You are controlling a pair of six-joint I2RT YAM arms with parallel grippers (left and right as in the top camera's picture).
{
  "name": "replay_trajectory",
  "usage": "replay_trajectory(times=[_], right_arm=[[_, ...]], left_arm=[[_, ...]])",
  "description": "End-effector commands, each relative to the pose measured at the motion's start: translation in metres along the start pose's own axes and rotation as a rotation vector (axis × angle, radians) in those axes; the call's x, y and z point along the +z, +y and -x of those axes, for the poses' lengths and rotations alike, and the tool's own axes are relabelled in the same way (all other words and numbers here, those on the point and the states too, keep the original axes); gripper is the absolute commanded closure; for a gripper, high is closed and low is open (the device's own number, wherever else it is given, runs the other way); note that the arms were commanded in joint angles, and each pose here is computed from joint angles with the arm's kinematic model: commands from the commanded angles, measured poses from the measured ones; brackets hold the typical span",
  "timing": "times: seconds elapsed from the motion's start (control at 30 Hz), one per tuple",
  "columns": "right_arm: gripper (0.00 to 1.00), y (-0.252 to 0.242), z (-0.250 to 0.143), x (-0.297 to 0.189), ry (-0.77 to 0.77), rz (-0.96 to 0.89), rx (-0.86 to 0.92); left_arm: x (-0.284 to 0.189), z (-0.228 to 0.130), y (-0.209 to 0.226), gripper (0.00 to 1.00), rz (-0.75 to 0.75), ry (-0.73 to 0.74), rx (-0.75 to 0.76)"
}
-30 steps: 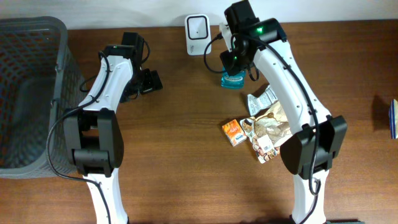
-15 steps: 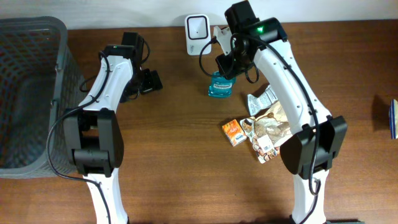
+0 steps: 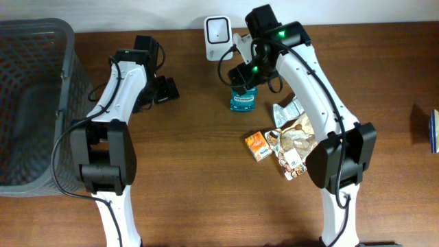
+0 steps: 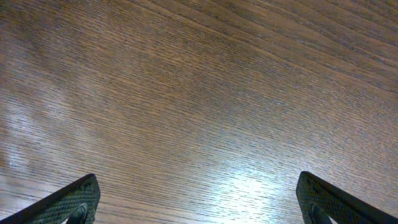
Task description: Scan the item barcode
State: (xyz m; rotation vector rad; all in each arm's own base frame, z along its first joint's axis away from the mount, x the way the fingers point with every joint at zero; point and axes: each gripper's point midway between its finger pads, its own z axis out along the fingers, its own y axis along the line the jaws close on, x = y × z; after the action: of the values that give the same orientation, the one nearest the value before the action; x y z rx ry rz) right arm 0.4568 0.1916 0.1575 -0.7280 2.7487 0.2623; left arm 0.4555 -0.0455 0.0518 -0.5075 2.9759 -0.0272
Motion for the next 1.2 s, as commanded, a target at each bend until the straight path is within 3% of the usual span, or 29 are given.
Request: replay_trajectory(times=[0.0, 0.23, 0.4, 0.5, 0.83, 1.03, 1.17], right_arm=[[0.01, -0.009, 0.013, -0.018, -0.054, -0.051, 0.067], [0.02, -0.003, 0.032, -0.099, -0.215, -0.075, 0.213], [0.01, 0.012, -0.006, -0.149, -0.172, -0.064, 0.322], [0.01, 0.02, -0.034, -0.15, -0.067, -0.048, 0.362], [0.01, 0.056, -0.062, -0.169, -0.049, -0.024, 0.301], [0.01, 0.043, -0.125, -0.187, -0.008, -0.177, 0.345], [0.01, 0.041, -0.154, -0.168, 0.006, -0.184, 0.358]], left_arm=[[-0.011, 0.001, 0.0, 0.01, -0.003, -0.023, 0.005], [-0.011, 0.001, 0.0, 0.01, -0.004, -0.024, 0.005], [-0.011, 0.001, 0.0, 0.01, -0.003, -0.023, 0.005], [-0.011, 0.001, 0.0, 0.01, -0.003, -0.023, 0.005], [-0.011, 0.001, 0.0, 0.01, -0.003, -0.023, 0.005], [-0.011, 0.001, 0.0, 0.01, -0.003, -0.023, 0.005], [-0.011, 0.001, 0.0, 0.01, -0.003, -0.023, 0.005]])
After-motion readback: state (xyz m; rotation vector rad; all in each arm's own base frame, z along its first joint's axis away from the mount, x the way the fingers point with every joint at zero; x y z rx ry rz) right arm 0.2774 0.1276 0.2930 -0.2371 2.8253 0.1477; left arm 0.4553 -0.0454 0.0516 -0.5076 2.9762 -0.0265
